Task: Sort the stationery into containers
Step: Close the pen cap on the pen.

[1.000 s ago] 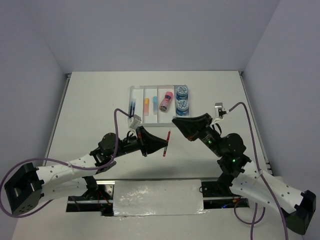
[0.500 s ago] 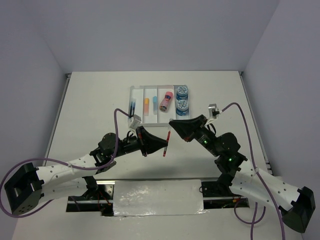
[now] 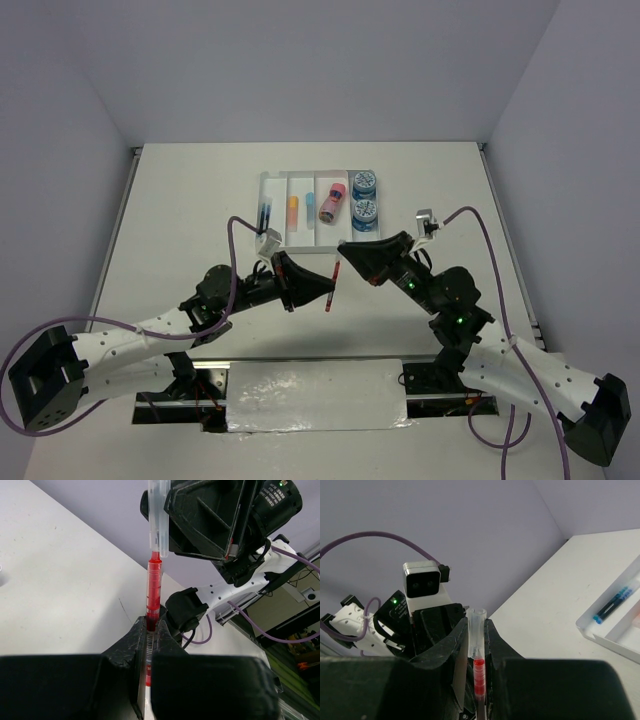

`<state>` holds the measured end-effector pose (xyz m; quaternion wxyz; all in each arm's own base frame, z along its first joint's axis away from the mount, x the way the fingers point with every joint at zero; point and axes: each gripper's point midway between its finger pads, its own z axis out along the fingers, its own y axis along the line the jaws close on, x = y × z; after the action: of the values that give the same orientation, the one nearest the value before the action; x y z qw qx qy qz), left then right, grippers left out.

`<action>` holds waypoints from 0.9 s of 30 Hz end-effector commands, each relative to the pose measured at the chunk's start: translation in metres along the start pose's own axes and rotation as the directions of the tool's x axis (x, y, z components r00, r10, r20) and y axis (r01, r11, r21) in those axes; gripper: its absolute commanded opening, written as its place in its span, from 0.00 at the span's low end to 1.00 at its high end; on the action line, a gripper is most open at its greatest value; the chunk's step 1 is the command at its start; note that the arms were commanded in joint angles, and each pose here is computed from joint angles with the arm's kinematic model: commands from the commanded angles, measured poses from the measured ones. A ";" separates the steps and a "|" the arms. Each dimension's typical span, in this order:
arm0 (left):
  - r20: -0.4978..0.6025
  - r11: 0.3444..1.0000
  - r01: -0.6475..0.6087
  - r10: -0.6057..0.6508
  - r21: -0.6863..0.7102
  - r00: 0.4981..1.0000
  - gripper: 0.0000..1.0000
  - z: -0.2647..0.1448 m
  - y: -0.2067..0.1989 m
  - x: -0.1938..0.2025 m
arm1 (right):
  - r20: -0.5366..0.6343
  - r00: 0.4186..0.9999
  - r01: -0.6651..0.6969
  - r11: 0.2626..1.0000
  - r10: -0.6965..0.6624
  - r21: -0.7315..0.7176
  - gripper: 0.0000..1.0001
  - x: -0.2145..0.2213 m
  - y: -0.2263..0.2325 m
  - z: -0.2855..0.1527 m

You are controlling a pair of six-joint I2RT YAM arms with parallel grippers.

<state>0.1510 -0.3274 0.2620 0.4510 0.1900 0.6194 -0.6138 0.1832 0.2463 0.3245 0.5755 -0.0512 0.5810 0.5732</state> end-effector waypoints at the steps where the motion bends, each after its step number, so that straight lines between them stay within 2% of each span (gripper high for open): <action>1: 0.084 0.999 -0.027 0.024 0.037 0.996 0.00 0.000 -0.013 -0.024 | 0.026 1.000 -0.013 0.999 0.014 -0.050 0.00 -0.002 0.008 -0.001; 16: 0.117 0.998 -0.038 0.032 0.054 0.993 0.00 -0.001 -0.018 -0.032 | -0.007 0.997 -0.074 0.995 0.074 -0.068 0.01 0.021 0.004 -0.005; 19: 0.136 0.997 -0.060 0.054 0.043 0.989 0.00 0.000 -0.018 -0.039 | -0.021 0.998 -0.068 0.995 0.067 -0.068 0.06 0.027 0.003 -0.007; 27: 0.101 0.992 -0.116 0.110 0.053 0.989 0.00 0.004 -0.023 -0.040 | -0.013 0.999 -0.050 0.996 0.049 -0.070 0.23 0.025 0.004 -0.015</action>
<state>0.1528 -0.3257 0.2560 0.4512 0.1982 0.6321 -0.5981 0.1738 0.2484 0.3054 0.5612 -0.0367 0.5676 0.6012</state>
